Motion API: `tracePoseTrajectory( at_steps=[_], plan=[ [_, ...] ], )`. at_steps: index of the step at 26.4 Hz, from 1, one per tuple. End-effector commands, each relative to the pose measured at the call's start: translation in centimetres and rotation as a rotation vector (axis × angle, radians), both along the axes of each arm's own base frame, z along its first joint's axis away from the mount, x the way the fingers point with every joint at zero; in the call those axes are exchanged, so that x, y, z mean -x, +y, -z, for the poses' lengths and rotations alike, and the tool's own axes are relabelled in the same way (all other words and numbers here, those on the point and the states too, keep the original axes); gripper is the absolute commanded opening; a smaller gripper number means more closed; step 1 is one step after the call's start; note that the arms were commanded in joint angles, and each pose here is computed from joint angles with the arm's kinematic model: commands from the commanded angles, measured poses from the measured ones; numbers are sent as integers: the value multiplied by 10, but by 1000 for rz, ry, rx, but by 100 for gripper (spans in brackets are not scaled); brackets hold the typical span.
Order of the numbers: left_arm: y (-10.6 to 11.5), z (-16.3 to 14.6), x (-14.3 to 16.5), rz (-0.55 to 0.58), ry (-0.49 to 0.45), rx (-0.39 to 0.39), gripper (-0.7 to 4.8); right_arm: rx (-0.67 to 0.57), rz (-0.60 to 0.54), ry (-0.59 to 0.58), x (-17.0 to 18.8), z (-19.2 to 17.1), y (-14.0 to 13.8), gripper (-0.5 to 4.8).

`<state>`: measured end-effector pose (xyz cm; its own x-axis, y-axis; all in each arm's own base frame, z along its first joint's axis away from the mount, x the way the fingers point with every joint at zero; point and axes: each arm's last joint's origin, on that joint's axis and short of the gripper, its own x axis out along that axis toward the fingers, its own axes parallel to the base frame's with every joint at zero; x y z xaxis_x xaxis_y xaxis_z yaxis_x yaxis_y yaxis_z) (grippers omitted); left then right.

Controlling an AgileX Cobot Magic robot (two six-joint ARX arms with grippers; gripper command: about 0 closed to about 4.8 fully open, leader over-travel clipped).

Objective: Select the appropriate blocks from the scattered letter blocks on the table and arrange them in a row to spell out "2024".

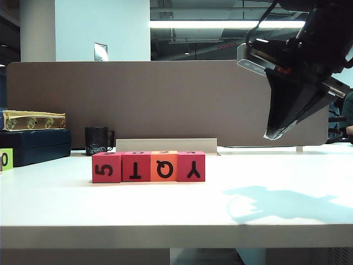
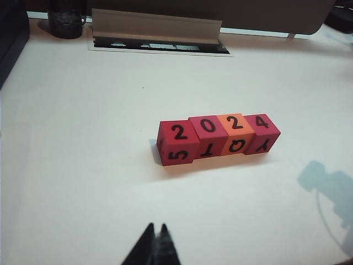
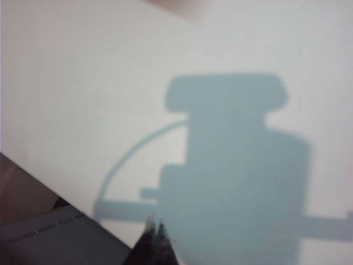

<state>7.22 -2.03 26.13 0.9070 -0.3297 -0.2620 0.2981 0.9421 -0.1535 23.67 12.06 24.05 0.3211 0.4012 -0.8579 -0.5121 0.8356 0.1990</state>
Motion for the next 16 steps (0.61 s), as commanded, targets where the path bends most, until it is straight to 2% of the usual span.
tracePoseTrajectory(
  at_steps=[1, 2, 4, 6, 7, 9, 13, 16],
  plan=[
    [0, 0, 0, 10, -15, -54, -5, -7, -1, -16, -1, -2, 1, -1],
    [0, 0, 0, 15, -20, -70, -5, -7, -1, -16, -1, -2, 1, -1],
    [3, 1, -2, -27, -77, -170, -5, -7, -1, -16, -1, -2, 1, -1],
    [6, 7, -5, -86, -140, -158, -5, -7, -1, -16, -1, -2, 1, -1],
    [10, 19, -10, -151, -206, -142, -5, -7, 0, -17, -1, -2, 1, -1],
    [14, 35, -14, -201, -248, -118, -5, -7, -1, -16, 0, -2, 1, -1],
    [21, 65, -19, -288, -263, -65, -5, -7, 0, -17, -1, -2, 1, -1],
    [22, 83, -21, -308, -238, -68, -5, -7, -1, -16, 0, -2, 1, -1]
  ],
)
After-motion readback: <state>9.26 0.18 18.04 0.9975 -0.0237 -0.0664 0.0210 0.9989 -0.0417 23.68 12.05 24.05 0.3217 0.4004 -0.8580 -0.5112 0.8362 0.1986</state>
